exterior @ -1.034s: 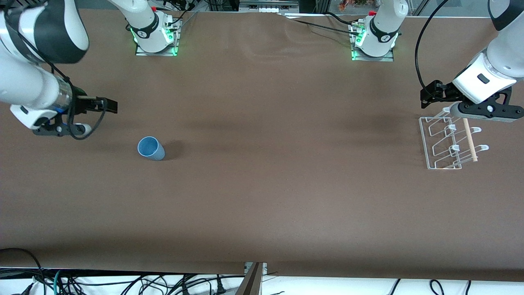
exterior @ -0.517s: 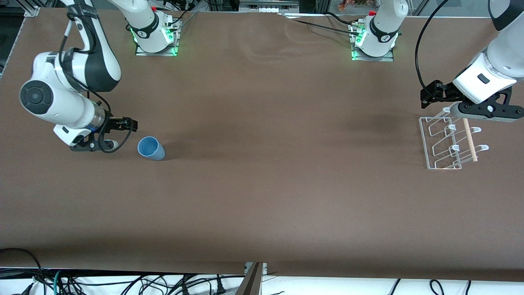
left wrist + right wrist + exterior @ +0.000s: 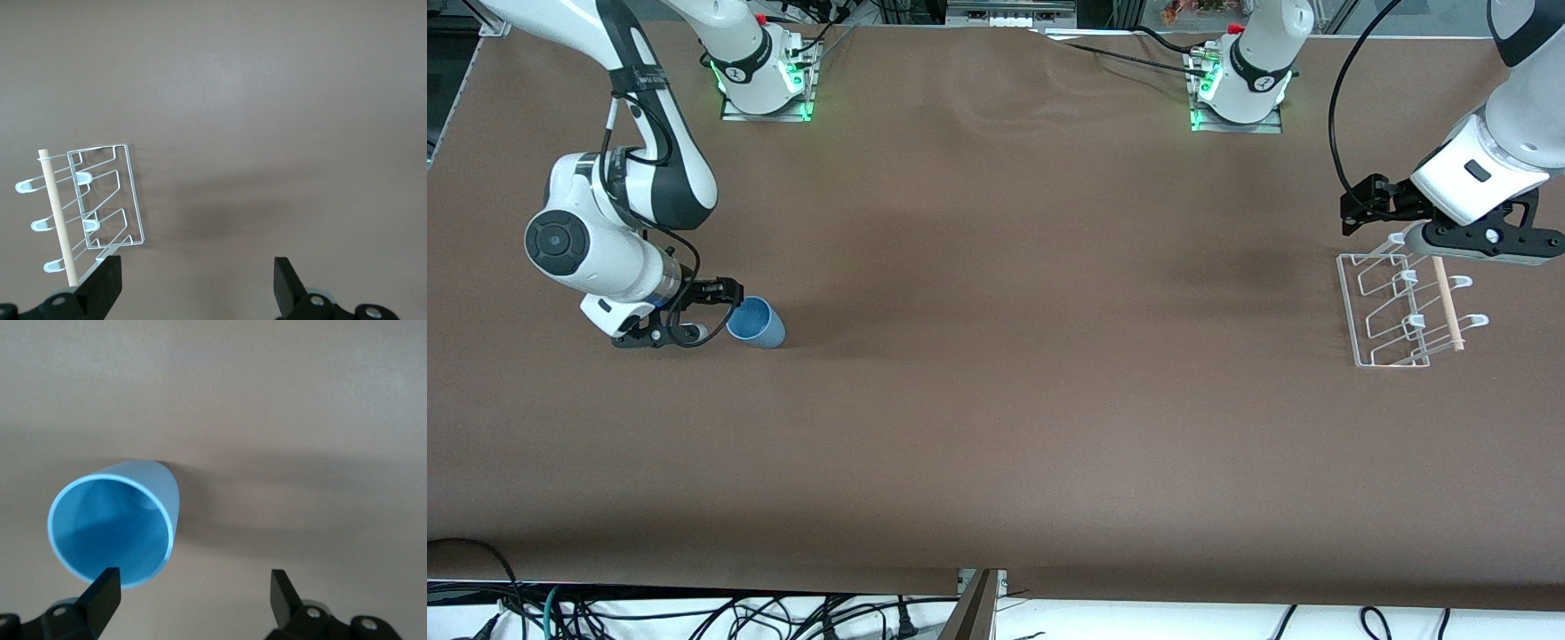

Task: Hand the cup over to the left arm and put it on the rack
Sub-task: 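Lower the right gripper over the blue cup and close on it, then lift the blue cup with the right gripper toward the table middle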

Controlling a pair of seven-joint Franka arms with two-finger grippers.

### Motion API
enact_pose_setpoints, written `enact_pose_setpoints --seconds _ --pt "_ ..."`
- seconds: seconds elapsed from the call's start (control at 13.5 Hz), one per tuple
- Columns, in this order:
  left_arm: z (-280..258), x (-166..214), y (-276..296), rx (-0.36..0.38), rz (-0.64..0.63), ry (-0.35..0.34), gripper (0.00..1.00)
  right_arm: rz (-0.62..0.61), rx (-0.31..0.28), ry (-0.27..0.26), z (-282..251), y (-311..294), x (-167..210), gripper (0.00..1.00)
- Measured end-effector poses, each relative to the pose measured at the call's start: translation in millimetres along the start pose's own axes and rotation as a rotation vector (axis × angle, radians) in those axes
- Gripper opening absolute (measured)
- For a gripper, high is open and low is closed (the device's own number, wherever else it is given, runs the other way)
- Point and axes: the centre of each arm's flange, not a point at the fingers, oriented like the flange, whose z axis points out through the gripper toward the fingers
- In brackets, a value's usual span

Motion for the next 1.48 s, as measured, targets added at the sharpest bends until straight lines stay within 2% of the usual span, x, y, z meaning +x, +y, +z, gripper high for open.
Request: enact_pose_setpoints --seconds 0.15,0.37,0.52,0.96,1.11,1.33,1.4,1.48 --pt "0 0 0 0.0 0.0 0.0 1.0 0.0 -0.002 0.005 12 0 4 1.0" --pt "0 0 0 0.0 0.0 0.0 1.0 -0.006 -0.004 -0.035 44 -2 6 0.97" --pt "0 0 0 0.0 0.0 0.0 1.0 -0.008 -0.006 -0.046 55 -3 9 0.72" --pt "0 0 0 0.0 0.0 0.0 1.0 -0.008 -0.006 -0.022 38 -16 21 0.07" --pt "0 0 0 0.0 0.0 0.0 1.0 0.001 -0.009 -0.035 34 -27 21 0.05" --pt "0 0 0 0.0 0.0 0.0 1.0 0.041 -0.006 -0.11 17 -40 23 0.05" --pt "0 0 0 0.0 0.0 0.0 1.0 0.069 0.022 -0.139 4 -47 27 0.05" --pt "0 0 0 0.0 0.0 0.0 1.0 0.104 0.078 -0.171 -10 -56 33 0.05"
